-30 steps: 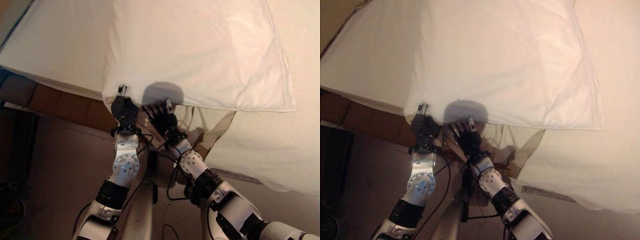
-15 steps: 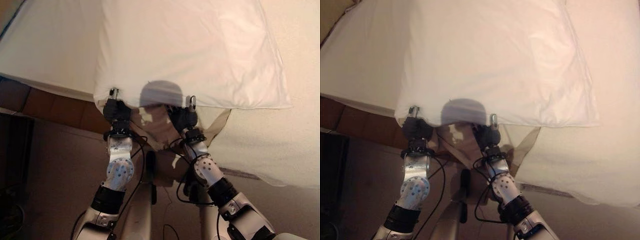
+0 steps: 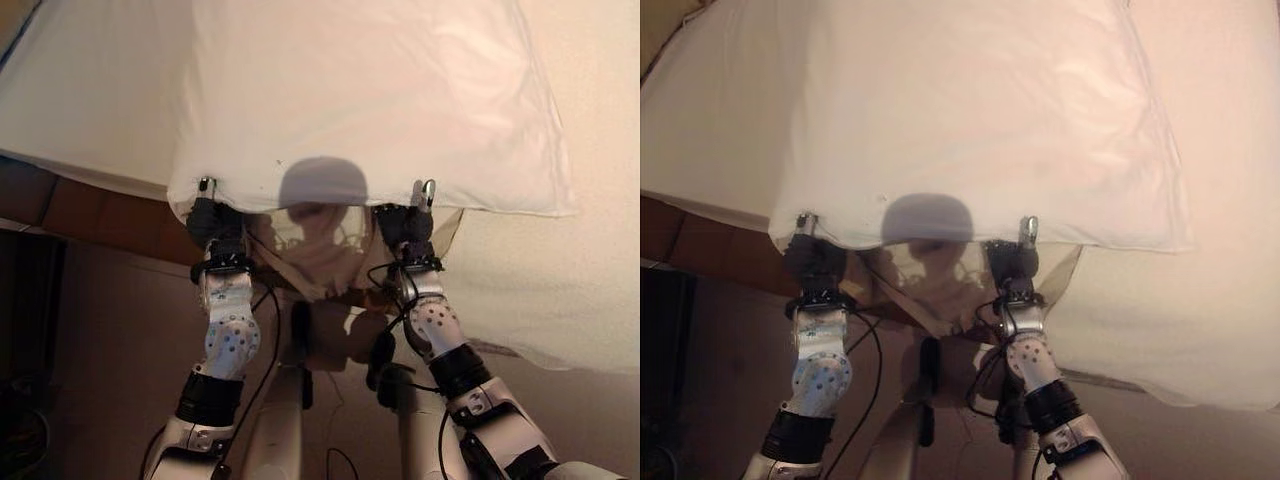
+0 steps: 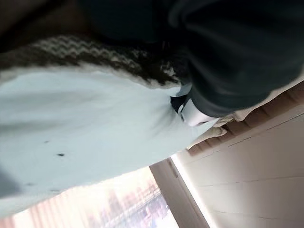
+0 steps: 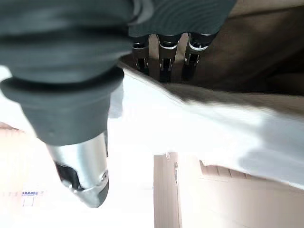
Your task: Make the bed
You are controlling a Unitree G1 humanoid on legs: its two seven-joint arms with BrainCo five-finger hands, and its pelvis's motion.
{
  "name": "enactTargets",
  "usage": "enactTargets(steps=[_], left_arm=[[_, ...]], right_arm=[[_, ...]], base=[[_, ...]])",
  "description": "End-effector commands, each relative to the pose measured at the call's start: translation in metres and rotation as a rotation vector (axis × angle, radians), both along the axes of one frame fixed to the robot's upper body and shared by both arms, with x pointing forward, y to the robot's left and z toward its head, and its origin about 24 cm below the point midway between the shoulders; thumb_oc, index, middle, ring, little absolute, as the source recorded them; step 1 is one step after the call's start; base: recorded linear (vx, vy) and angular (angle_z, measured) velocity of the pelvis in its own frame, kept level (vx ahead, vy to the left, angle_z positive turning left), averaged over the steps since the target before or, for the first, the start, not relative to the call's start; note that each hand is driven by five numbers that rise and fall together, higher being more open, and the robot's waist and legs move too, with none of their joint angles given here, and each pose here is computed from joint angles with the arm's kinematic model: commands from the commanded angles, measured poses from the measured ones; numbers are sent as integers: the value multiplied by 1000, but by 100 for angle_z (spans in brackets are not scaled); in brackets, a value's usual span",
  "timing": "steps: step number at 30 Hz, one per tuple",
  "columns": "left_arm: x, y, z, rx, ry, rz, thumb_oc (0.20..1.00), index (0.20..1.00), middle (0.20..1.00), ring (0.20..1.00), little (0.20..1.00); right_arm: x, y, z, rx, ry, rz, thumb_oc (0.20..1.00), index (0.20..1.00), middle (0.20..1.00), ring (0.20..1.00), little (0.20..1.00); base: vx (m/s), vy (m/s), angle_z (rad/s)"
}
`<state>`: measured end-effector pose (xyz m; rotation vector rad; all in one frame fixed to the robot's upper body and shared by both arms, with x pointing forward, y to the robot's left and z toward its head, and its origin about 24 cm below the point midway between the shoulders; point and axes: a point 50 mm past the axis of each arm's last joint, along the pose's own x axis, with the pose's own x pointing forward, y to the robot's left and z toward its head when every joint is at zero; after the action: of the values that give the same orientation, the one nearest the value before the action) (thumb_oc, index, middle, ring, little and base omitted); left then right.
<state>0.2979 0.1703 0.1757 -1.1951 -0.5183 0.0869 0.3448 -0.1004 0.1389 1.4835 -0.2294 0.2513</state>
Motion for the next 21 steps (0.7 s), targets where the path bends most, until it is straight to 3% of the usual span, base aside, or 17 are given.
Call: enactTargets(steps=[1,21], left_arm=[[-29,54,20,-17,-159,335,200,200,200,200,200],[-32,105,-2,-117,26,587,200,200,200,200,200]], right_arm=[[6,-45,5,44,-5,-211,1000,1000,1000,1000,1000],[16,-106,21,20,80,-456,1000,1000,1000,1000,1000]], base=[[0,0,0],[0,0,0]])
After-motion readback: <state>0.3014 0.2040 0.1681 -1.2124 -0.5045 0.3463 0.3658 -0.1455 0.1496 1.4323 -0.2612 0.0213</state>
